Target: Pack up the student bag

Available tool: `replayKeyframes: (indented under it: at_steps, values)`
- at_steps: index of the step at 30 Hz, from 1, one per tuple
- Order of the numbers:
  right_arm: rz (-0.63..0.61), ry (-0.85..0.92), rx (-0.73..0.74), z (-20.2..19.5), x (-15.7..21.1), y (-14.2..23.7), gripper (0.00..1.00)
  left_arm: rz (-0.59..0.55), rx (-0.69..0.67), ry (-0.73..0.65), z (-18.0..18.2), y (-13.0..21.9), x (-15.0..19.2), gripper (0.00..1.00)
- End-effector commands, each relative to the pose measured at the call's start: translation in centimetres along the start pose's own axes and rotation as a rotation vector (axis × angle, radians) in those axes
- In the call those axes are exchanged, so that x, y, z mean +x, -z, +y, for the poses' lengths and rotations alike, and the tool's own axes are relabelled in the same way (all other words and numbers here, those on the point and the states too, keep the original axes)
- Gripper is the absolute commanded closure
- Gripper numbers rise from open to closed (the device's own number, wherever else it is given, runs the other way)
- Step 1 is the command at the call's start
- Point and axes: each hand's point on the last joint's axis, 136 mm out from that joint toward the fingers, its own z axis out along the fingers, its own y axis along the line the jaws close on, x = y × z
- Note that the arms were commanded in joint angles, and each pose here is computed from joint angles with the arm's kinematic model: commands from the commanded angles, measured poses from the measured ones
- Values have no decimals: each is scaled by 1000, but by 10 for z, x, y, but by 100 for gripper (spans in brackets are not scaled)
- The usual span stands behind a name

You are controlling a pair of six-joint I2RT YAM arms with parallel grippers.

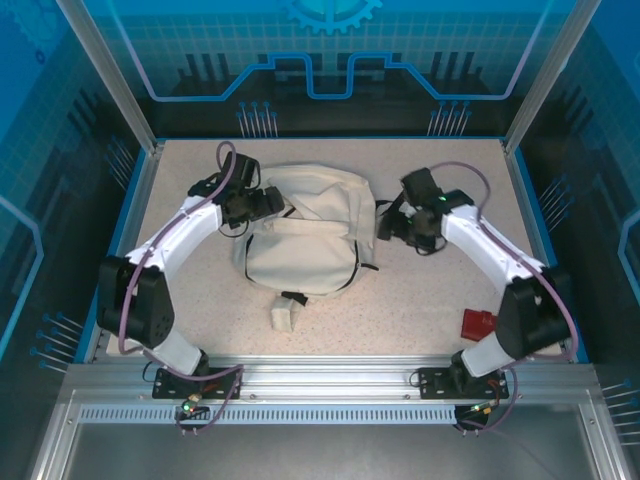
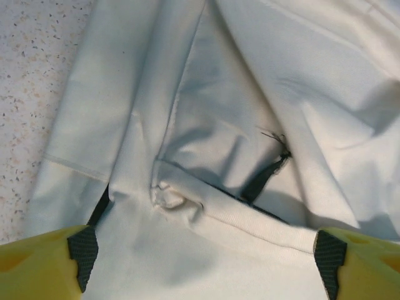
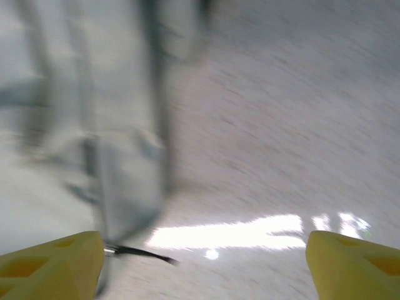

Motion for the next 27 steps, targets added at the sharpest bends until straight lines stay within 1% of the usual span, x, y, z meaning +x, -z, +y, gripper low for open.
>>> replayKeyframes:
  at_steps: [1,6,7,10,12,16,20,23,27]
  values:
    - [97,-110,225,-74,43,1,12,7,12,-9,5,18,10,1]
    - [109,-283,312,-135,71,9,9,-19,30,-29,5,31,10,1]
    - [133,-325,329,-149,82,5,8,-19,29,-28,6,32,11,1]
    - [164,-450,329,-172,98,0,8,-21,39,-33,5,33,12,1]
    - [156,-499,315,-175,97,-1,7,-18,38,-38,5,33,11,1]
    - [138,-631,335,-194,101,-6,5,-11,36,-40,4,32,11,1]
    - [151,-741,258,-206,112,-27,5,-15,44,-42,1,32,8,1]
    - [150,-734,201,-204,108,-37,5,-16,55,-41,-3,32,5,1]
    - [137,-681,105,-190,92,-44,9,-5,77,-26,-8,30,6,1]
